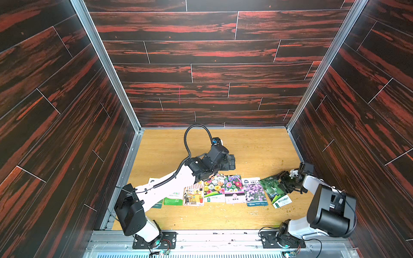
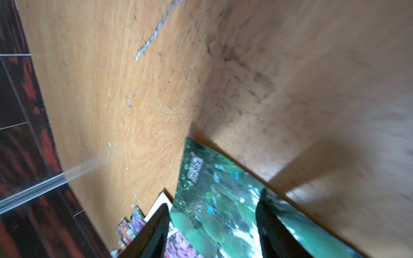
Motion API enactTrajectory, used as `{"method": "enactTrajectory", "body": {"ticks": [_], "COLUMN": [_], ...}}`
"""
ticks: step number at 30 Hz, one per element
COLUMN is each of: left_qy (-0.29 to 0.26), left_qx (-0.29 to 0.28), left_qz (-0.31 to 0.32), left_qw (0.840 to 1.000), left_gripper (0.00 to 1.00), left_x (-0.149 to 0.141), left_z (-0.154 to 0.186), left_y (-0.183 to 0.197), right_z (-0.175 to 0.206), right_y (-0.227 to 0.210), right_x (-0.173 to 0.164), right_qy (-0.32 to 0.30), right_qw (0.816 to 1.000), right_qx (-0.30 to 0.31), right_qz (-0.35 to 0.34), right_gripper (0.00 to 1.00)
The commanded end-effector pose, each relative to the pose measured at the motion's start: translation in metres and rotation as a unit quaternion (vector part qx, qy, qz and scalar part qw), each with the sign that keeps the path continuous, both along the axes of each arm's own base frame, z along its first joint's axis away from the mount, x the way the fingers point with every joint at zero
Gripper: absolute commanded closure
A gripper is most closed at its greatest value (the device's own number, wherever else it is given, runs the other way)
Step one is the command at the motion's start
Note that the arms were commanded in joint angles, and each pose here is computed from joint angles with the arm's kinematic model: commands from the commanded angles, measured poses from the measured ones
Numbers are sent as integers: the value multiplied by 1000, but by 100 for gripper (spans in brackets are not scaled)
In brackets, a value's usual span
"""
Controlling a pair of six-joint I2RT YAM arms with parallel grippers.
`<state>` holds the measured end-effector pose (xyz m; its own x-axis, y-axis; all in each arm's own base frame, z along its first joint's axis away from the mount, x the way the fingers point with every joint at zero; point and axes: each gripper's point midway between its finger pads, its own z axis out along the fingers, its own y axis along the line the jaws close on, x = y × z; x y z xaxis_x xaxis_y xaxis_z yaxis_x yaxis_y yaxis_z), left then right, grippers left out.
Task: Arrange the seed packets in a row
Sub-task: Adjust the seed packet at the center of the board.
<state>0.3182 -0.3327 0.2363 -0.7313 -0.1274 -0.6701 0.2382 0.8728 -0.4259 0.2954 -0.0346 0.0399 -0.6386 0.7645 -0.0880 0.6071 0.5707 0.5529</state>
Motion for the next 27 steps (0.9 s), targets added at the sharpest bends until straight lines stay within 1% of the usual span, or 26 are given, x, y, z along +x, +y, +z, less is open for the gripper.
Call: {"method": "enactTrajectory", "body": {"ticks": [1, 4, 8, 13, 20, 27], "left_qy": [-28, -41, -51, -50, -50, -49], "left_qx": [16, 16, 12, 7, 8, 5], "left_qz": [32, 57, 78, 83, 90, 91], "left_qw": [999, 997, 996, 995, 995, 995], "left_gripper": [0, 0, 0, 0, 0, 0], "left_x": [4, 9, 10, 8, 6, 7], "left_z": [19, 29, 38, 37, 37, 36], "left_y": [34, 59, 80, 86, 95, 96], "right_z": [35, 49, 34, 13, -7, -22], "right_y": [-13, -14, -14, -16, -15, -3], "right_x": [2, -2, -15, -18, -24, -37], "right_qy": [-29, -33, -12, 9, 34, 43], "right_qw": [998, 998, 998, 998, 997, 998], "right_qx": [-52, -60, -64, -57, -54, -28], "right_qz": [-11, -16, -26, -38, -34, -32], "right_gripper": [36, 36, 36, 35, 35, 35]}}
